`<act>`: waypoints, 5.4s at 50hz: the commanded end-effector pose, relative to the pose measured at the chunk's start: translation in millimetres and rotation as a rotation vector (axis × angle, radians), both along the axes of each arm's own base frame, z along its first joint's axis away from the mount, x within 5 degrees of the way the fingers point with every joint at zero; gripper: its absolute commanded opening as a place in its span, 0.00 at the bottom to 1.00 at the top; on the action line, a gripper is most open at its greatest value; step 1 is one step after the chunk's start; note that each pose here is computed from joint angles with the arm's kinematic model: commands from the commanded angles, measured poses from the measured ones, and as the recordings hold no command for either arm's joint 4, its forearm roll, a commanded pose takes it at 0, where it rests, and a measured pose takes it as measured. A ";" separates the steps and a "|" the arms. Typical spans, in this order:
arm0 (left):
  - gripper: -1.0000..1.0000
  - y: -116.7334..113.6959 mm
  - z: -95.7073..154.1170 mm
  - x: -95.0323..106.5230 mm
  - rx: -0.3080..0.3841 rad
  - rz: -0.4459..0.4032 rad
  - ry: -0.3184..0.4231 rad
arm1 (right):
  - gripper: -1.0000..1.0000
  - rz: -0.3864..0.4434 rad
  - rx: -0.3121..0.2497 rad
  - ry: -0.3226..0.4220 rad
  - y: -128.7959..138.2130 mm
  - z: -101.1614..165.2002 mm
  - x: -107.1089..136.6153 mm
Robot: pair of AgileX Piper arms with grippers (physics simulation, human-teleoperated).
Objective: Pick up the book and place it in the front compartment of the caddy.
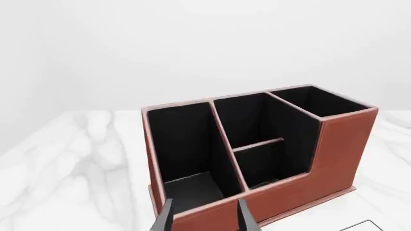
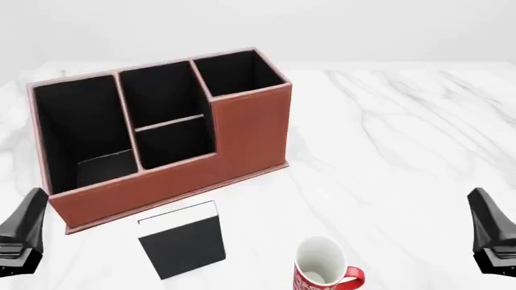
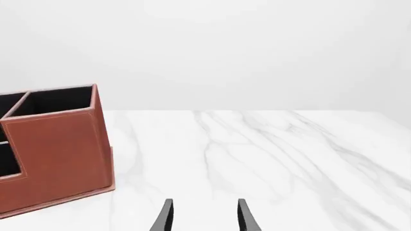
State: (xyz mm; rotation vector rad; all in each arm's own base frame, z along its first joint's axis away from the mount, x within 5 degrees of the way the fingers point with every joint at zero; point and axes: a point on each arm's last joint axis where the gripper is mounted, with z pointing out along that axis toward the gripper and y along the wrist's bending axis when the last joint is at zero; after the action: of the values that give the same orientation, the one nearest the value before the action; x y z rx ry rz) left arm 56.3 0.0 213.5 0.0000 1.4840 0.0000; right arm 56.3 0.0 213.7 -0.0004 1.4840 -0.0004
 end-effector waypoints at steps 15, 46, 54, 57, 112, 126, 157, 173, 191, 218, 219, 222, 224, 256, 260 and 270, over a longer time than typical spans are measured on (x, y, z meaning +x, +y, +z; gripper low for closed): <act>1.00 -0.2 0.2 0.0 0.012 -0.003 0.001 | 1.00 0.000 0.001 0.000 0.0 0.8 0.2; 1.00 -12.7 86.3 35.0 0.132 -0.139 0.186 | 1.00 0.000 0.001 0.001 0.0 1.3 1.0; 1.00 -17.2 114.8 45.3 0.168 -0.173 0.248 | 1.00 0.000 0.001 0.001 0.0 1.3 0.7; 1.00 -20.2 134.7 46.8 0.186 -0.202 0.278 | 1.00 0.000 0.001 0.001 0.0 1.2 0.5; 1.00 -76.8 132.1 109.3 0.686 -0.602 0.896 | 1.00 0.000 0.001 0.001 0.0 1.3 1.5; 1.00 -84.3 134.1 125.3 0.707 -0.618 0.942 | 1.00 0.000 0.001 0.001 0.0 1.5 1.4; 1.00 -148.4 91.5 128.8 0.744 -0.780 1.054 | 1.00 0.000 0.001 0.001 0.0 1.4 1.0; 1.00 -155.6 78.7 128.1 0.749 -0.794 1.071 | 1.00 0.000 0.001 0.001 0.0 1.4 1.0; 1.00 -162.3 59.2 124.2 0.749 -0.804 1.107 | 1.00 0.000 0.001 0.000 0.0 1.4 1.0; 1.00 -170.1 30.3 118.7 0.746 -0.812 1.148 | 1.00 0.000 0.001 0.001 0.0 1.4 1.0; 1.00 -170.8 29.8 118.3 0.745 -0.813 1.147 | 1.00 0.000 0.001 0.000 0.0 1.4 1.0; 1.00 -171.1 30.5 119.0 0.743 -0.813 1.140 | 1.00 0.000 0.001 0.001 0.0 1.4 1.0; 1.00 -173.6 27.4 116.8 0.743 -0.817 1.147 | 1.00 0.000 0.001 0.001 0.0 1.4 1.0; 0.00 -162.5 56.4 136.5 0.828 -0.828 1.145 | 1.00 0.000 0.001 0.000 0.0 1.4 1.0; 0.00 -160.7 68.7 139.9 0.844 -0.833 1.139 | 1.00 0.000 0.001 0.001 0.0 1.4 1.0; 0.00 -147.0 102.0 155.4 0.880 -0.822 1.125 | 1.00 0.000 0.001 0.001 0.0 1.4 1.0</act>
State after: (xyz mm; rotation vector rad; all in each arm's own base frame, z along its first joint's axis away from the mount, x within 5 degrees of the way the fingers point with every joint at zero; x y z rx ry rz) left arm 199.8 -159.1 285.0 1.4904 2.4051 -0.0539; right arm 57.3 0.0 215.3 0.0006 1.4848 0.0002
